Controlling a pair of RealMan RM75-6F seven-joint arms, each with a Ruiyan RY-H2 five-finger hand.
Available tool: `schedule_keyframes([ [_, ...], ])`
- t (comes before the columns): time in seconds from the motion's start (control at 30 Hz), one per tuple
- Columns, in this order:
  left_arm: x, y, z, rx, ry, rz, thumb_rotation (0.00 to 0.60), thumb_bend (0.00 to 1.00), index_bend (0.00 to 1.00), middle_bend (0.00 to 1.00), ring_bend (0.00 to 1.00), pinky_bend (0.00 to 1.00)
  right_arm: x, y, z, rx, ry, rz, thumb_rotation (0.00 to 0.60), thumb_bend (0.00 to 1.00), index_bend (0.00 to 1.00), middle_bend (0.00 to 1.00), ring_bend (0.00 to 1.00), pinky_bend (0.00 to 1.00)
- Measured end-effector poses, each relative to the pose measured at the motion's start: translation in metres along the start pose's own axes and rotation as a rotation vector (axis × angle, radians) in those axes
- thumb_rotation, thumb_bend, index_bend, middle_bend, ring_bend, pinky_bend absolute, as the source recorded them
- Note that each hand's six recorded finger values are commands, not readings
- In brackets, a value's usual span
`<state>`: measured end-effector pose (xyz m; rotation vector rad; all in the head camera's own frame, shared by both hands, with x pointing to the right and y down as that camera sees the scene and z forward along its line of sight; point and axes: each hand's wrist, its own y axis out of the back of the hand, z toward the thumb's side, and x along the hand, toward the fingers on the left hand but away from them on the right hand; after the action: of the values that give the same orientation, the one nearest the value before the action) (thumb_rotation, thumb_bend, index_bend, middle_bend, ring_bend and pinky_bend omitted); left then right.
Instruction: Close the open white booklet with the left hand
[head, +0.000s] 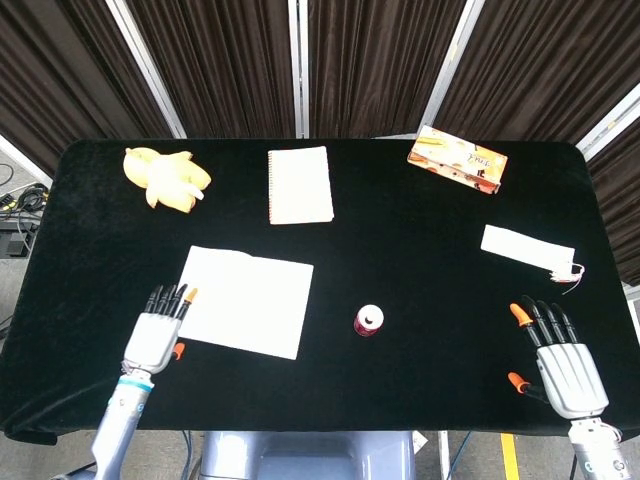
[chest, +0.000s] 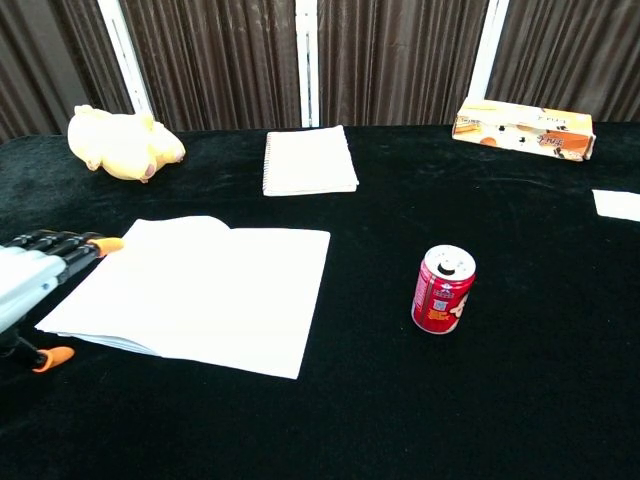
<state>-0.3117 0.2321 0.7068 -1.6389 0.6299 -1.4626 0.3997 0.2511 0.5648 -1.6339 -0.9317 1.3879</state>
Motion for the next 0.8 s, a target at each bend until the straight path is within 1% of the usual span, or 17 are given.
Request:
schedule_keyframes([
  [0.3, 0.012, -0.001, 0.009, 0.029, -0.001, 0.006, 0.6, 0.27, 0.0, 0.0, 0.0, 0.0, 0.0, 0.0, 0.0, -0.001, 0.0, 0.003, 0.6, 0.03, 0.0, 0.0, 0.0, 0.0],
  [0.33, 0.012, -0.002, 0.009, 0.03, 0.001, 0.005, 0.6, 0.28, 0.0, 0.0, 0.0, 0.0, 0.0, -0.001, 0.0, -0.002, 0.0, 0.004, 0.6, 0.03, 0.0, 0.0, 0.0, 0.0],
  [0.4, 0.014, -0.003, 0.01, 0.033, 0.003, 0.004, 0.6, 0.32, 0.0, 0.0, 0.0, 0.0, 0.0, -0.001, 0.0, -0.001, 0.0, 0.003, 0.6, 0.03, 0.0, 0.0, 0.0, 0.0],
  [0.53, 0.016, -0.004, 0.013, 0.028, 0.002, 0.009, 0.6, 0.5, 0.0, 0.0, 0.0, 0.0, 0.0, -0.001, 0.001, -0.002, 0.002, 0.002, 0.6, 0.03, 0.0, 0.0, 0.0, 0.0],
  [0.6, 0.016, -0.004, 0.014, 0.032, -0.003, 0.013, 0.6, 0.55, 0.0, 0.0, 0.0, 0.0, 0.0, -0.001, 0.0, -0.001, 0.001, 0.004, 0.6, 0.03, 0.0, 0.0, 0.0, 0.0],
  [0.73, 0.016, -0.002, 0.017, 0.052, -0.014, 0.042, 0.6, 0.58, 0.0, 0.0, 0.0, 0.0, 0.0, -0.002, 0.0, 0.0, 0.0, 0.006, 0.6, 0.03, 0.0, 0.0, 0.0, 0.0],
  [0.8, 0.015, 0.002, 0.019, 0.054, -0.026, 0.074, 0.6, 0.58, 0.0, 0.0, 0.0, 0.0, 0.0, -0.001, 0.0, 0.0, 0.0, 0.005, 0.6, 0.03, 0.0, 0.0, 0.0, 0.0],
])
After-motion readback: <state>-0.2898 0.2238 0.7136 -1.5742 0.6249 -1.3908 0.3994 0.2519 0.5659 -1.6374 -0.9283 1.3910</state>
